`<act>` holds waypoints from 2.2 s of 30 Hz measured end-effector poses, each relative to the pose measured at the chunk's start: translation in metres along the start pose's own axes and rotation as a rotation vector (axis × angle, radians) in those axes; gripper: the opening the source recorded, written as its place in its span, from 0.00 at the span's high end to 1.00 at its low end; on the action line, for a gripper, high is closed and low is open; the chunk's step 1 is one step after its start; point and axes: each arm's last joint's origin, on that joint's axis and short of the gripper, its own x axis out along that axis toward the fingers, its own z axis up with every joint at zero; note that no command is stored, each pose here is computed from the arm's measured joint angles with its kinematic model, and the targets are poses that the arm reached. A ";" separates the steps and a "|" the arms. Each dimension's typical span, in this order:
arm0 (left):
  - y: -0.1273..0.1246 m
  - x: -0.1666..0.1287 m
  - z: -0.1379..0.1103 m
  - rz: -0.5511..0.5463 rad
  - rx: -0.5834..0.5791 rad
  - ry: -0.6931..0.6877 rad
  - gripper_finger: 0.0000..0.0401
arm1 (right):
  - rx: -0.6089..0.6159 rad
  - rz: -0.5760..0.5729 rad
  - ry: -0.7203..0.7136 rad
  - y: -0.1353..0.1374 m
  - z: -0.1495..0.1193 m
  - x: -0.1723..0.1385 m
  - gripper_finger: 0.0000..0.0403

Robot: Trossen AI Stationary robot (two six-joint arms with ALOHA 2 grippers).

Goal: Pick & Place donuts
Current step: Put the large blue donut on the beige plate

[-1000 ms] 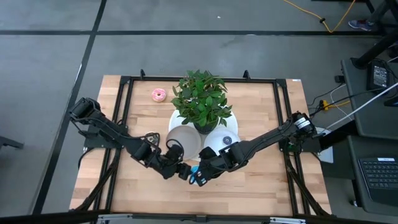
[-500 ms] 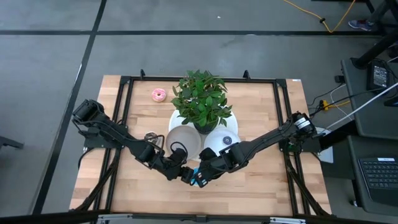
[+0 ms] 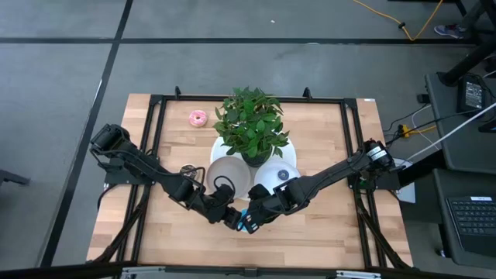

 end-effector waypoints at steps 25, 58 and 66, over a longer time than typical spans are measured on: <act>-0.001 -0.001 -0.001 -0.013 0.068 0.039 0.98 | -0.064 -0.044 -0.047 -0.004 0.002 -0.015 0.70; 0.011 -0.030 0.015 0.045 0.011 -0.046 0.99 | -0.508 -0.398 -0.215 -0.027 -0.059 -0.065 0.49; 0.020 -0.063 0.026 0.151 0.016 -0.096 0.99 | -0.483 -0.419 -0.185 -0.030 -0.063 -0.066 0.49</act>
